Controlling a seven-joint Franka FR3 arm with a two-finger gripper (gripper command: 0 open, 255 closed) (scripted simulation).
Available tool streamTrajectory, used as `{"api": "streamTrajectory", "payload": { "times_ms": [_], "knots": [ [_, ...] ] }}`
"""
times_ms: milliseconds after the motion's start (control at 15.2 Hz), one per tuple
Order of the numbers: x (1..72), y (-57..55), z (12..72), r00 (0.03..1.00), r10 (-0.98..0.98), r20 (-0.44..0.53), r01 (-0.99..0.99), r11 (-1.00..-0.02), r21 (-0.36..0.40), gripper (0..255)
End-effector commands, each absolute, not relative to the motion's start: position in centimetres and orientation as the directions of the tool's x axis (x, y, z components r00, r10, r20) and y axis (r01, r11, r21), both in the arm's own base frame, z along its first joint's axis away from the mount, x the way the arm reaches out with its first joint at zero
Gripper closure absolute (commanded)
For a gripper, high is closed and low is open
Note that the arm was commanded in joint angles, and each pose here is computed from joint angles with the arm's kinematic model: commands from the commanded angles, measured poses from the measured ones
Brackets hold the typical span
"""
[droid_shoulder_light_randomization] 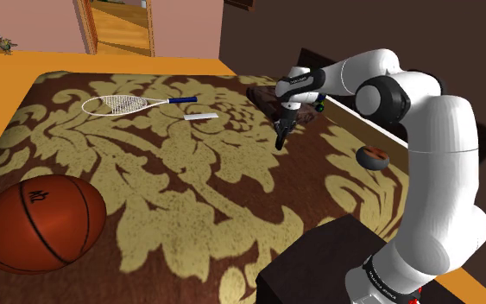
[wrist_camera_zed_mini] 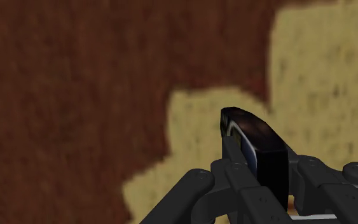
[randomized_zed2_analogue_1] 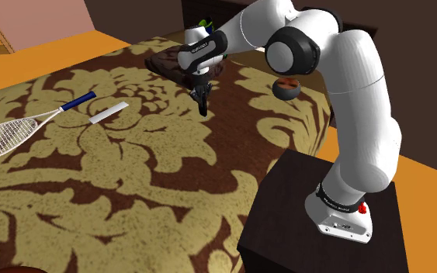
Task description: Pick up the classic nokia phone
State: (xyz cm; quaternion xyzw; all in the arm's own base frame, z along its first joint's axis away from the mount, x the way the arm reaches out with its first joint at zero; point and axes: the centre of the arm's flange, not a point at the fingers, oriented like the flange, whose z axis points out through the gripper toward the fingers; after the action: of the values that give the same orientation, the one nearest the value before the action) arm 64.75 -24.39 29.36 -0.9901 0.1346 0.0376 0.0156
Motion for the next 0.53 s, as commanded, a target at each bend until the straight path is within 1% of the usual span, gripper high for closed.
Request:
{"api": "streamTrajectory", "payload": {
  "times_ms": [0,462],
  "knots": [
    [64.8,-24.3,30.3,0.961,-0.266,-0.079,-0.268,-0.963,-0.021,255],
    [64.8,-24.3,34.0,0.961,-0.265,-0.079,-0.268,-0.963,-0.021,255]
  ]
}}
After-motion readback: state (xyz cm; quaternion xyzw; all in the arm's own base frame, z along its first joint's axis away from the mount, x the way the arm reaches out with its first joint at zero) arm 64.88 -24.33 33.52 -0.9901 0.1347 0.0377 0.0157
